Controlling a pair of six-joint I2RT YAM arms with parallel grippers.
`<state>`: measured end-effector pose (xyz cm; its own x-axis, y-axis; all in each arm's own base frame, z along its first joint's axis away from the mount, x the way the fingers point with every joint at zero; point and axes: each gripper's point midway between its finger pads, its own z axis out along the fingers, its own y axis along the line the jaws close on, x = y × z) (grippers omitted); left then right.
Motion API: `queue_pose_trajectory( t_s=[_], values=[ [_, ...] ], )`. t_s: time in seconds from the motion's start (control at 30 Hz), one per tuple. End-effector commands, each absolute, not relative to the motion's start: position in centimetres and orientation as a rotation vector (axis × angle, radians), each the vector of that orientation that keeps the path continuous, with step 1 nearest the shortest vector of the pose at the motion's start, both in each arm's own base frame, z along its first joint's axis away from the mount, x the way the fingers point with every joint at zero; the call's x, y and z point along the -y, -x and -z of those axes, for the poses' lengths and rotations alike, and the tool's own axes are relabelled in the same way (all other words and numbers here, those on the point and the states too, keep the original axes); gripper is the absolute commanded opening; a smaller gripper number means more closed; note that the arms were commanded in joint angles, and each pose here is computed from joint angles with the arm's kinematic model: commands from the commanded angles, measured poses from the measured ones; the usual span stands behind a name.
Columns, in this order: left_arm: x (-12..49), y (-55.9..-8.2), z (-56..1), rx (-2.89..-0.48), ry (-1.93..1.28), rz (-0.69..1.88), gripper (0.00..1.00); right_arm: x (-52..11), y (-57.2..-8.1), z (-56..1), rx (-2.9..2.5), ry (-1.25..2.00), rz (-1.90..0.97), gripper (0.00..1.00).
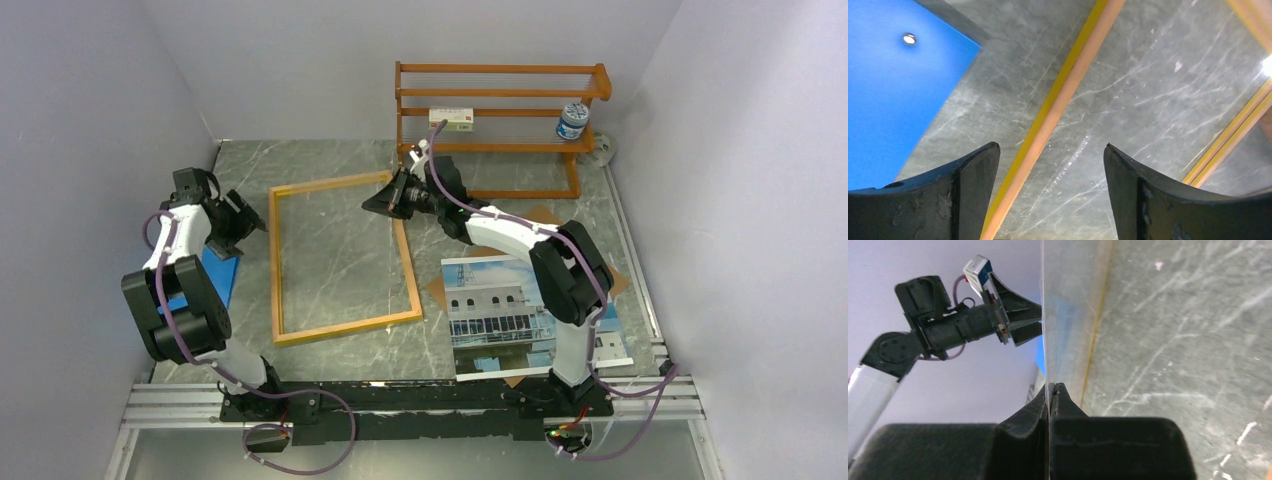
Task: Put the photo into the frame
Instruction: Place the photo frame item in the photo frame.
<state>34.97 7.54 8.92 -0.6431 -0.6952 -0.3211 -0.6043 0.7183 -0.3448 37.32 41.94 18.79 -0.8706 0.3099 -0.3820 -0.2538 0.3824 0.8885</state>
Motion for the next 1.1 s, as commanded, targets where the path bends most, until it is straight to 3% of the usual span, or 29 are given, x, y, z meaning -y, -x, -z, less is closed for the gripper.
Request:
queue_pose_trajectory(
  t_s=[0.0, 0.27, 0.43, 0.67, 1.07],
  values=[
    [-9.7, -35.5, -11.3, -2.378, 1.049, 0.156, 0.83, -42.3, -36.5, -25.2, -1.987, -0.03, -1.652, 0.0],
    [-10.0, -34.9, -10.4, -2.395, 1.113, 0.138, 0.9, -43.7, -36.1, -25.3, -1.993, -0.027, -1.696, 0.0],
    [-9.9, -34.8, -9.9, -2.404, 1.119, 0.153, 0.9, -44.3, -36.8, -22.6, -2.047, -0.057, -1.652, 0.0],
    [-6.3, -36.0, -7.2, -2.519, 0.957, 0.453, 0.86, -44.6, -37.5, -19.1, -2.116, -0.071, -1.601, 0.0],
    [-5.3, -35.4, -3.9, -2.606, 0.952, 0.532, 0.85, -43.6, -37.9, -16.9, -2.135, -0.082, -1.499, 0.0]
  ],
)
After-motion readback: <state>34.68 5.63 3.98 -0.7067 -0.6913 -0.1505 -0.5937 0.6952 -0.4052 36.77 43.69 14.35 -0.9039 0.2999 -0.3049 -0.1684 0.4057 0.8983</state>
